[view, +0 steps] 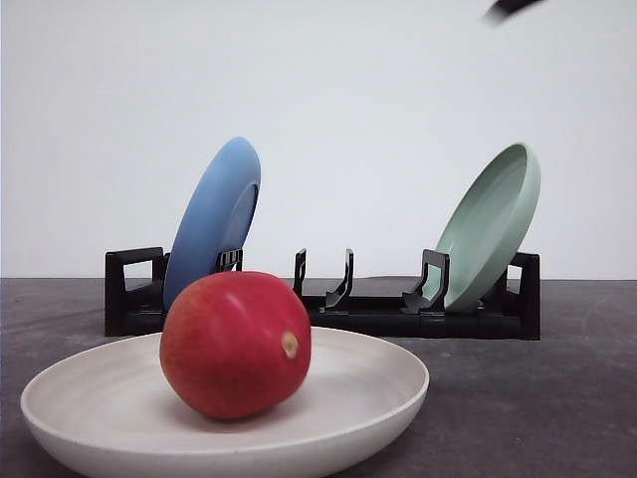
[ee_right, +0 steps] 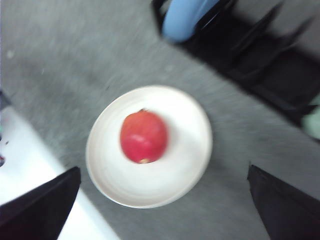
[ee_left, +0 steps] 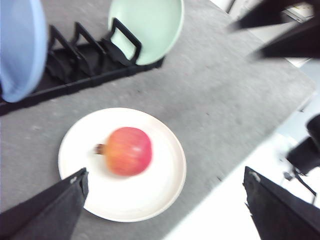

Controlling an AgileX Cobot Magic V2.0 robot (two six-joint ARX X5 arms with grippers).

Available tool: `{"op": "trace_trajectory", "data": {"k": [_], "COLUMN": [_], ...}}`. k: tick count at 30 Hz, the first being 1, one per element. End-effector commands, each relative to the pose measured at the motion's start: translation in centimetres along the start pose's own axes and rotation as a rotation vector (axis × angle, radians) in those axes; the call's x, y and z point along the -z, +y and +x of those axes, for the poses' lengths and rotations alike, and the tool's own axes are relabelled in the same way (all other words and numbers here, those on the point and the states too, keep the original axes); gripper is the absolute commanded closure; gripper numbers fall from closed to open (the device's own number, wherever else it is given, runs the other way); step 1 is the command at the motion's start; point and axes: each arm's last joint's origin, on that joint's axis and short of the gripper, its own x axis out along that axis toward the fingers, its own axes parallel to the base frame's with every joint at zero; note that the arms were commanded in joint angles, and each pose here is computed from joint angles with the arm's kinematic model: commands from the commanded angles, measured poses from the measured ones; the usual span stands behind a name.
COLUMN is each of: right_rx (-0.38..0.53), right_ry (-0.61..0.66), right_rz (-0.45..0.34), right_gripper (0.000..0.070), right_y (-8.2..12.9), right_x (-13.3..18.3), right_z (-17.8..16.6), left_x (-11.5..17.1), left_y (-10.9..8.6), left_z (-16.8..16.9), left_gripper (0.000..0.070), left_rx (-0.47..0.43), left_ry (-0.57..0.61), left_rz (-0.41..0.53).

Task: Place pomegranate in white plate

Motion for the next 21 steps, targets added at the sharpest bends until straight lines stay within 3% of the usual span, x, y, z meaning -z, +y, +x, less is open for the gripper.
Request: {"op": "trace_trajectory", "data": {"k": [1, 10, 17, 21], "right_rx": [0.016, 0.081, 0.076, 0.076], "right_ry": [-0.062, -0.292, -0.323, -0.324], "right_rz": [-0.016, 0.084, 0.08, 0.08], "right_gripper": [0.0, 0.0, 0.0, 0.0], "right_y": [0.0, -1.2, -1.3, -1.3], "right_x": [0.6, 4.5, 4.9, 4.9], "right_z": [-1.9, -7.6, -8.4, -8.4], "left_x": [-0.3, -0.9, -1.6, -1.9], "left_y": [-0.1, -0.3, -0.7, -0.8], "left_z": [-0.2, -0.3, -0.4, -0.4], "left_gripper": [0.0108, 0.0108, 0.0108, 0.0108], "left_rx": [0.013, 0.003, 0.02, 0.031], "left_ry": [-0.014, -0.088, -0.156, -0.189], "left_rz": [0.016, 0.088, 0.204, 0.208]}}
